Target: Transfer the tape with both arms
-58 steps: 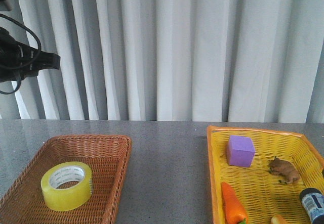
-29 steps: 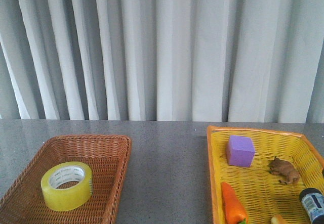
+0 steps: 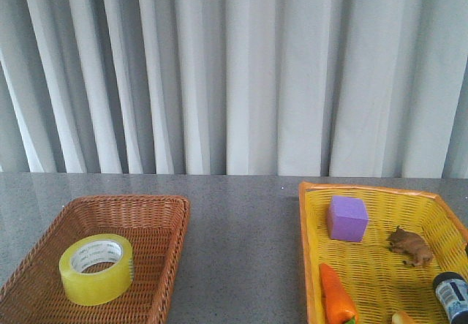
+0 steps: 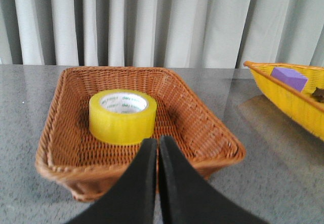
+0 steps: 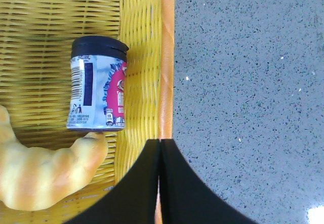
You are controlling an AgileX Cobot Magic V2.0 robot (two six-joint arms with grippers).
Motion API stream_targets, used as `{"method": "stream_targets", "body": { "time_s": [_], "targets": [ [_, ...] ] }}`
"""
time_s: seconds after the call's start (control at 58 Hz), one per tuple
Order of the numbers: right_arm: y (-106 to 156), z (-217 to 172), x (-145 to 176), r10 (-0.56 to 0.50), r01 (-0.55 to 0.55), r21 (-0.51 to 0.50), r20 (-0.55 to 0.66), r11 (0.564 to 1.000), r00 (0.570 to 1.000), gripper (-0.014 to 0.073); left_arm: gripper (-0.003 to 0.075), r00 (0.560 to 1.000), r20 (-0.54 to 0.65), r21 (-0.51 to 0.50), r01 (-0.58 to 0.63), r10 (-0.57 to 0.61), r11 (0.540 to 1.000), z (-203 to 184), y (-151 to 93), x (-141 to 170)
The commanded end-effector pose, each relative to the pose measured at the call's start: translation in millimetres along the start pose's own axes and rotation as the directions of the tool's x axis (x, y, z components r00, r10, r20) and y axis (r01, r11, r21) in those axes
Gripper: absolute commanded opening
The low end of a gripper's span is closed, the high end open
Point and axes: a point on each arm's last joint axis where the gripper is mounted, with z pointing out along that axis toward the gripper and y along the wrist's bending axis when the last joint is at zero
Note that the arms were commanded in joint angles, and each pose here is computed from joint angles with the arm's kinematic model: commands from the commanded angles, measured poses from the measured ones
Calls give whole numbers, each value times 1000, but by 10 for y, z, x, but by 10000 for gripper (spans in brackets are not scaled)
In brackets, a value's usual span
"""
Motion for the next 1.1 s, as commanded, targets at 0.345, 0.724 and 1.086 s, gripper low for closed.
{"method": "stream_targets", "body": {
  "time_s": [0.345, 0.724, 1.086],
  "targets": [
    [-68, -174, -58, 7, -9, 17, 88, 1000, 996, -7, -6, 991, 110, -68, -67, 75, 995, -117, 113, 372],
    [-68, -174, -57, 7, -9, 17, 87, 1000, 996, -7, -6, 988, 145, -253, -6, 44, 967, -137, 215, 350],
    [-68, -174, -57, 7, -9, 17, 87, 1000, 996, -7, -6, 988, 149, -290, 1, 44, 957, -143, 235, 348]
  ]
}}
